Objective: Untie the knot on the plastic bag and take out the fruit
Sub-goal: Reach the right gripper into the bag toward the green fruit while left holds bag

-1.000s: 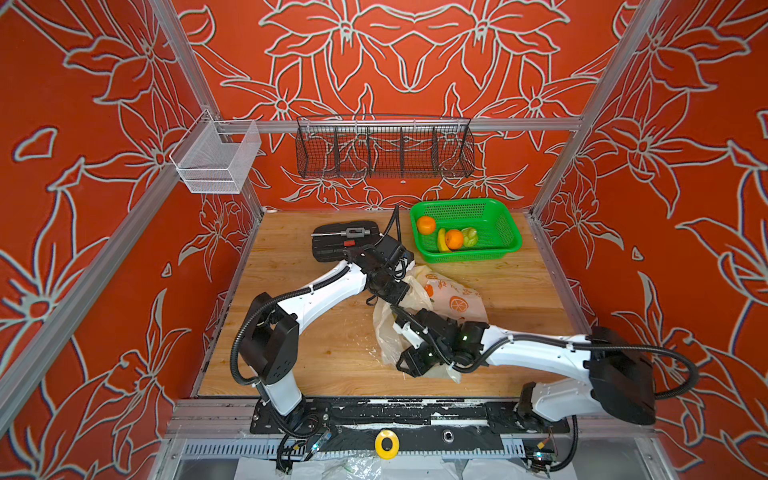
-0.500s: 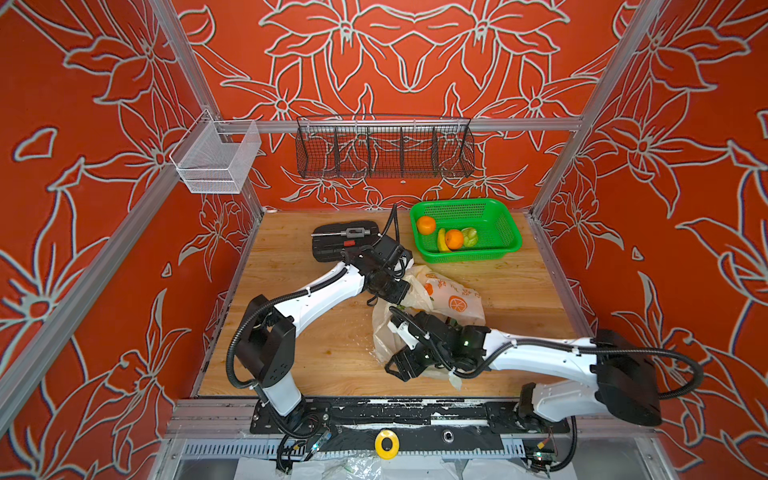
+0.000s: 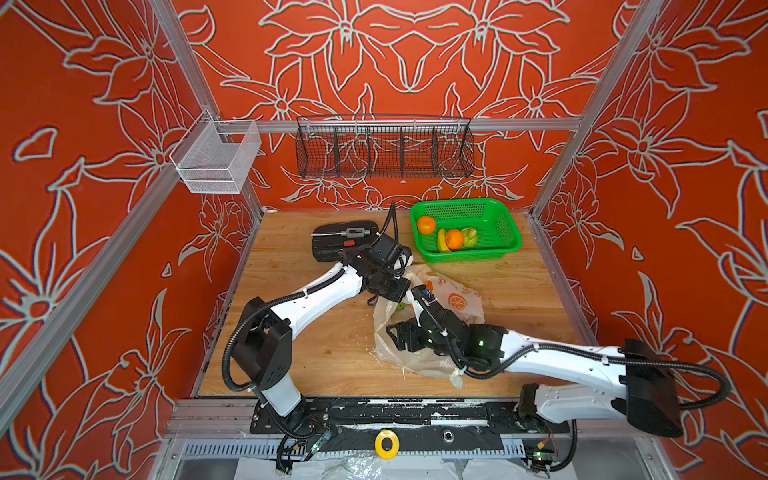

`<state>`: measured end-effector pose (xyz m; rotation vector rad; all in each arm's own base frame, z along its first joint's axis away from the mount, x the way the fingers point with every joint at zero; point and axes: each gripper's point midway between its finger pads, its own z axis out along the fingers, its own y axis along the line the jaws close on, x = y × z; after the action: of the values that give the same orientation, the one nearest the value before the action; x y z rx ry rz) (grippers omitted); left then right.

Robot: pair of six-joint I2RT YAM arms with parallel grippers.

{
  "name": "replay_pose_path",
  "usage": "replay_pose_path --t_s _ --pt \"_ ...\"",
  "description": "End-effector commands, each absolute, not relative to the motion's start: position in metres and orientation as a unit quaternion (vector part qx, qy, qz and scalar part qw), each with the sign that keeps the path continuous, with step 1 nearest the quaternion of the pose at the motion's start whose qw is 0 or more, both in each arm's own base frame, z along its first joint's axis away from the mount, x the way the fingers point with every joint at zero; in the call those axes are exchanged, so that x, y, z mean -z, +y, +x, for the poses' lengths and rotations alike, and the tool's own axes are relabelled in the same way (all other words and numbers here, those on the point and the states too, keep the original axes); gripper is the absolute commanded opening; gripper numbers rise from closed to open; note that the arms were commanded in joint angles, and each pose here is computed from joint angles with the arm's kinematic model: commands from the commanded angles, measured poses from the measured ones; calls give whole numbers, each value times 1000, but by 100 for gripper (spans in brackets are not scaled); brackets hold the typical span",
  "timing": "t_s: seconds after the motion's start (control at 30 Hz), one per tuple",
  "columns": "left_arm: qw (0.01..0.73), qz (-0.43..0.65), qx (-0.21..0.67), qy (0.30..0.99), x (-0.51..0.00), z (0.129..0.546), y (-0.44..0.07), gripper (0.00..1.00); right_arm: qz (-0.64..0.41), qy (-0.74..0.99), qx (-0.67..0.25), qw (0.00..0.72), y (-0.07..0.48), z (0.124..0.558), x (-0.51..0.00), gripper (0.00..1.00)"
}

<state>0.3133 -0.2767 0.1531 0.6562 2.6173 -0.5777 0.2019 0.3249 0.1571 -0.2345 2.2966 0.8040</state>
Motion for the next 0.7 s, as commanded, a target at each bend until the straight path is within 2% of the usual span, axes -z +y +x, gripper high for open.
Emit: replay_pose_path --t_s 0.0,0.2,0.67 --pt "199 229 217 928 -163 312 -276 0 8 882 -299 364 316 226 -145 78" --pt "203 226 220 927 -167 312 -276 0 80 873 -325 354 319 240 -122 67" --pt "213 229 220 924 -174 312 -273 0 204 840 -352 359 328 284 -87 65"
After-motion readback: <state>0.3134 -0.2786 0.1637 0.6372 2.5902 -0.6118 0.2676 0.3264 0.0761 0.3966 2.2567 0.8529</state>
